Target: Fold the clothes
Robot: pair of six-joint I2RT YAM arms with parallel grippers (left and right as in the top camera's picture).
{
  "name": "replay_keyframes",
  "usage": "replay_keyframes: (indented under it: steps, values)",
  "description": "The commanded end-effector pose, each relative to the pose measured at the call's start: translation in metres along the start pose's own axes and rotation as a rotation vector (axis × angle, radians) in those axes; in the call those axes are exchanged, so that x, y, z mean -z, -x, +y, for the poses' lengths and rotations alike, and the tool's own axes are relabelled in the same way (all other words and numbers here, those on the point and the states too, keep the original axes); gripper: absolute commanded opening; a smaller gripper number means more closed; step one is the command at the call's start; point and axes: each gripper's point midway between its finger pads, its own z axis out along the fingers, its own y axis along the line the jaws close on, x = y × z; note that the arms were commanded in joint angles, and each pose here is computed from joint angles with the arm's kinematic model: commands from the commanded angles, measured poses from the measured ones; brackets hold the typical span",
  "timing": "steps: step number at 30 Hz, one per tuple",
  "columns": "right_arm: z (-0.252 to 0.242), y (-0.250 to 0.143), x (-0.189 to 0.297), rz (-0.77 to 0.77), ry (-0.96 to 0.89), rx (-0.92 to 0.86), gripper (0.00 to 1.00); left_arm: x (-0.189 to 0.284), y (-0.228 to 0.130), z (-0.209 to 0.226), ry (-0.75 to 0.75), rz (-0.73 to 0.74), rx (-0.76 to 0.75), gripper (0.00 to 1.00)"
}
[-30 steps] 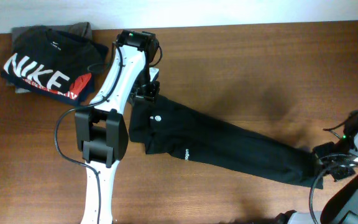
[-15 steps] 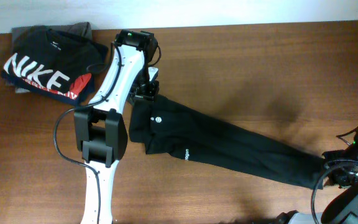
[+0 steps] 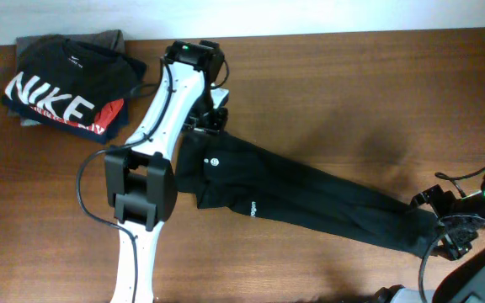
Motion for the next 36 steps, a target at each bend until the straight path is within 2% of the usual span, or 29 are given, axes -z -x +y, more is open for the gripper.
replay_keyframes:
  steps: [1, 5, 6, 7, 8, 9, 14, 18, 23, 26, 28, 30, 32, 34, 35, 36]
  values:
    - [0.01, -0.014, 0.021, -0.06, 0.082, 0.1, 0.99, 0.051, -0.006, -0.022, -0.026, -0.128, -0.061, 0.41]
    - [0.016, -0.032, 0.041, -0.125, 0.148, 0.205, 0.99, 0.071, -0.018, -0.03, -0.026, -0.154, -0.079, 0.4]
    - [0.021, -0.039, 0.047, -0.14, 0.181, 0.255, 0.99, 0.075, -0.023, -0.031, -0.026, -0.152, -0.081, 0.37]
    - [0.024, -0.045, 0.051, -0.149, 0.206, 0.294, 0.99, 0.078, -0.026, -0.032, -0.025, -0.15, -0.083, 0.25]
    - [0.028, -0.053, 0.055, -0.158, 0.23, 0.332, 0.99, 0.08, -0.029, -0.032, -0.025, -0.148, -0.083, 0.05]
    - [0.03, -0.06, 0.058, -0.165, 0.246, 0.357, 0.99, 0.082, -0.032, -0.032, -0.026, -0.146, -0.082, 0.01]
    - [0.042, -0.09, 0.068, -0.22, 0.275, 0.49, 1.0, 0.097, -0.044, -0.032, -0.02, -0.16, -0.056, 0.01]
    - [0.058, -0.117, 0.071, -0.21, 0.328, 0.607, 1.0, 0.123, -0.053, -0.034, -0.02, -0.23, -0.052, 0.04]
    - [0.074, -0.143, 0.067, -0.145, 0.37, 0.693, 1.0, 0.171, -0.078, -0.037, -0.024, -0.368, -0.06, 0.05]
    - [0.081, -0.158, 0.063, -0.115, 0.37, 0.779, 1.0, 0.214, -0.109, -0.047, -0.03, -0.503, -0.093, 0.06]
    - [0.085, -0.164, 0.061, -0.105, 0.371, 0.801, 1.0, 0.231, -0.125, -0.053, -0.035, -0.561, -0.114, 0.16]
    - [0.091, -0.169, 0.06, -0.104, 0.38, 0.819, 0.99, 0.242, -0.14, -0.057, -0.039, -0.6, -0.129, 0.34]
    - [0.098, -0.173, 0.06, -0.105, 0.39, 0.831, 0.99, 0.243, -0.152, -0.057, -0.044, -0.604, -0.127, 0.38]
    - [0.104, -0.177, 0.06, -0.104, 0.402, 0.846, 0.99, 0.234, -0.161, -0.056, -0.05, -0.574, -0.107, 0.49]
    - [0.11, -0.181, 0.059, -0.107, 0.41, 0.883, 0.99, 0.22, -0.168, -0.054, -0.047, -0.528, -0.102, 0.69]
    - [0.113, -0.182, 0.058, -0.108, 0.414, 0.903, 0.99, 0.209, -0.171, -0.053, -0.044, -0.491, -0.098, 0.76]
